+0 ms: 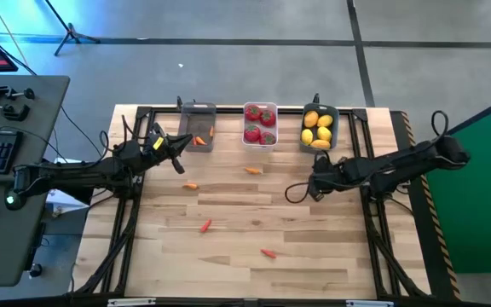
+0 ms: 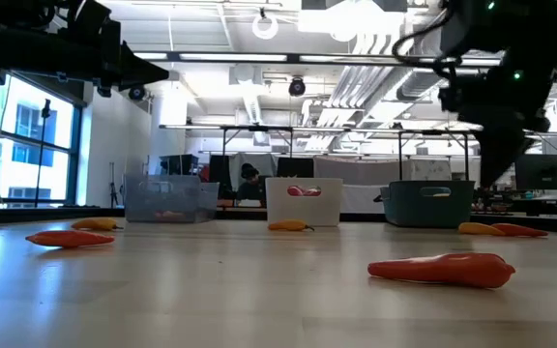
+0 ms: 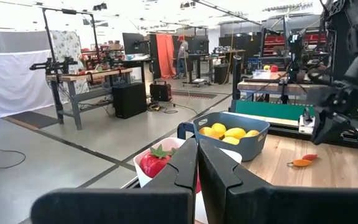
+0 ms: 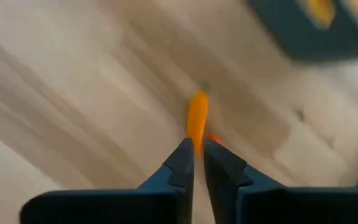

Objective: Sort produce into baskets
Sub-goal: Put the red chili pepper into the black bin, then put the orange chili pepper into the black bin

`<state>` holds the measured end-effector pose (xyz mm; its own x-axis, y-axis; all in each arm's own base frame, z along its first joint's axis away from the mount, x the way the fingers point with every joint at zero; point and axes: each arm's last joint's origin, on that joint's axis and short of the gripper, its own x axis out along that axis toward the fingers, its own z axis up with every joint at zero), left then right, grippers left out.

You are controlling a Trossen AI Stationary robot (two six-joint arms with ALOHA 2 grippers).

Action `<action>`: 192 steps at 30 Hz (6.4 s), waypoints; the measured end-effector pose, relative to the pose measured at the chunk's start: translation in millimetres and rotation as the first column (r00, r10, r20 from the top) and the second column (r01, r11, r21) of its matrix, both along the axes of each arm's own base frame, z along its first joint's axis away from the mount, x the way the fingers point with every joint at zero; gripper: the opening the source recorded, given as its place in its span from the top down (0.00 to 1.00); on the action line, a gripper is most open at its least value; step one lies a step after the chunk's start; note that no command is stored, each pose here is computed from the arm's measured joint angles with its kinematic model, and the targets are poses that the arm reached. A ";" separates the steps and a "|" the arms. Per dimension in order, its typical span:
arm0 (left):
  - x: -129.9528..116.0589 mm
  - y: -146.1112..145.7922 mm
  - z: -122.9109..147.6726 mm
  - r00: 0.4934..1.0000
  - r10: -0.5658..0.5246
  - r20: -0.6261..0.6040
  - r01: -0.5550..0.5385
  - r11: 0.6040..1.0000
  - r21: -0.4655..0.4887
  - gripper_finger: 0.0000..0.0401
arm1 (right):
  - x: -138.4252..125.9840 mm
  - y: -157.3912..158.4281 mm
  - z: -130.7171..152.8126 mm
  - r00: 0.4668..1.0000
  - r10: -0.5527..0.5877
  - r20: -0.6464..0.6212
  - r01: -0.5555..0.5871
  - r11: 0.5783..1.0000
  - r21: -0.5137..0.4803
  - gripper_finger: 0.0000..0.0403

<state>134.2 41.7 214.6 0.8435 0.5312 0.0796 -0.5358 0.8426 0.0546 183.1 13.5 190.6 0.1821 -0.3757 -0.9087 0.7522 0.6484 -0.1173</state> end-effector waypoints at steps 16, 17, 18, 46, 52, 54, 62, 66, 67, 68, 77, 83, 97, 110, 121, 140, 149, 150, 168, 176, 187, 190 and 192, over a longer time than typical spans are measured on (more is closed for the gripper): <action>1.4 -2.0 -2.8 0.996 -0.080 -0.031 0.080 0.997 -0.003 1.00 | -14.8 -48.3 -20.7 0.980 0.113 -0.161 -0.067 0.962 0.266 0.72; 1.6 -2.4 -3.6 0.995 -0.092 -0.038 0.092 0.996 -0.005 1.00 | -17.1 -49.3 -25.8 0.981 0.114 -0.159 -0.066 0.957 0.281 0.72; 1.7 -2.6 -4.2 0.994 -0.102 -0.044 0.101 0.995 -0.006 1.00 | -18.9 -49.9 -30.6 0.982 0.114 -0.153 -0.065 0.954 0.294 0.72; 1.9 -2.9 -6.4 0.991 -0.115 -0.066 0.114 0.993 -0.014 1.00 | -7.9 -39.9 -2.9 0.985 0.169 -0.031 -0.157 0.959 0.237 0.99; 1.9 -2.9 -10.5 0.989 -0.117 -0.095 0.113 0.992 -0.047 1.00 | 33.6 -45.3 13.8 0.922 0.204 0.328 -0.230 0.972 0.042 0.99; 1.9 -2.9 -10.9 0.988 -0.117 -0.096 0.113 0.992 -0.051 1.00 | 53.3 -46.9 8.0 0.886 0.226 0.406 -0.237 0.971 -0.023 0.99; 1.9 -2.9 -10.2 0.989 -0.117 -0.092 0.113 0.993 -0.046 1.00 | 143.0 -54.2 -16.9 0.726 0.345 0.595 -0.243 0.938 -0.247 1.00; 1.9 -2.9 -10.5 0.989 -0.116 -0.094 0.112 0.993 -0.047 1.00 | 185.8 -63.0 -15.5 0.702 0.376 0.605 -0.213 0.921 -0.326 1.00; 1.9 -2.9 -10.5 0.989 -0.116 -0.095 0.113 0.993 -0.045 1.00 | 196.0 -66.5 -12.8 0.696 0.385 0.606 -0.210 0.916 -0.342 1.00; 1.9 -2.9 -10.5 0.989 -0.116 -0.096 0.112 0.993 -0.044 1.00 | 205.5 -70.3 -10.6 0.690 0.393 0.608 -0.205 0.912 -0.356 1.00; 1.8 -2.6 -9.9 0.990 -0.106 -0.095 0.103 0.994 -0.034 1.00 | 278.1 -119.0 14.1 0.668 0.437 0.603 -0.185 0.882 -0.434 1.00; 1.7 -2.3 -10.0 0.991 -0.097 -0.092 0.094 0.995 -0.041 1.00 | 318.6 -155.4 8.5 0.678 0.423 0.601 -0.190 0.891 -0.412 1.00; 1.5 -1.8 -9.6 0.993 -0.080 -0.084 0.075 0.996 -0.057 1.00 | 347.7 -190.0 -31.7 0.755 0.332 0.565 -0.213 0.940 -0.267 0.93; -0.7 -2.3 46.4 0.962 -0.087 -0.258 0.056 0.990 -0.126 1.00 | 348.1 -184.3 -29.0 0.739 0.444 0.507 -0.323 0.894 -0.312 0.82; -5.4 -4.1 51.6 0.846 -0.134 -0.516 0.038 0.981 -0.192 1.00 | 338.7 -164.5 7.5 0.710 0.546 0.444 -0.331 0.816 -0.474 1.00; 34.7 -2.6 0.6 0.528 -0.433 -0.731 0.149 0.894 -0.422 1.00 | 163.8 -52.9 31.5 0.609 0.556 0.566 -0.166 0.787 -0.594 1.00; 53.5 -11.9 -22.7 0.317 -0.486 -0.814 0.102 0.871 -0.480 0.85 | 108.6 -5.0 45.2 0.586 0.578 0.567 -0.134 0.760 -0.636 1.00; 55.2 -13.3 -25.0 0.296 -0.479 -0.826 0.096 0.876 -0.473 0.82 | 105.4 -1.8 44.7 0.586 0.579 0.566 -0.133 0.759 -0.638 1.00; 73.6 -18.9 -70.0 0.046 -0.428 -0.903 0.002 0.904 -0.428 0.72 | 99.6 12.9 42.9 0.596 0.591 0.544 -0.142 0.744 -0.653 1.00; 75.4 -18.9 -77.3 0.004 -0.435 -0.900 0.005 0.900 -0.435 0.90 | 99.5 12.8 42.2 0.600 0.593 0.537 -0.147 0.742 -0.654 1.00; 96.8 0.5 -28.3 0.129 -0.299 -0.945 -0.001 0.953 -0.302 0.99 | 99.2 12.8 40.4 0.610 0.591 0.528 -0.158 0.744 -0.650 1.00; 100.9 22.4 -3.1 0.234 -0.244 -0.941 -0.053 0.963 -0.263 1.00 | 99.2 12.8 40.3 0.610 0.591 0.528 -0.159 0.744 -0.649 1.00; 101.0 39.8 10.4 0.289 -0.207 -0.935 -0.096 0.965 -0.244 1.00 | 99.1 12.9 40.1 0.610 0.593 0.526 -0.163 0.743 -0.649 1.00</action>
<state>235.2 81.5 225.1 0.2683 0.3504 -0.8974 -0.1838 0.9330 0.3094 282.2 26.3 230.7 0.8768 -0.4533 -0.1606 0.4443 0.8914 -0.0898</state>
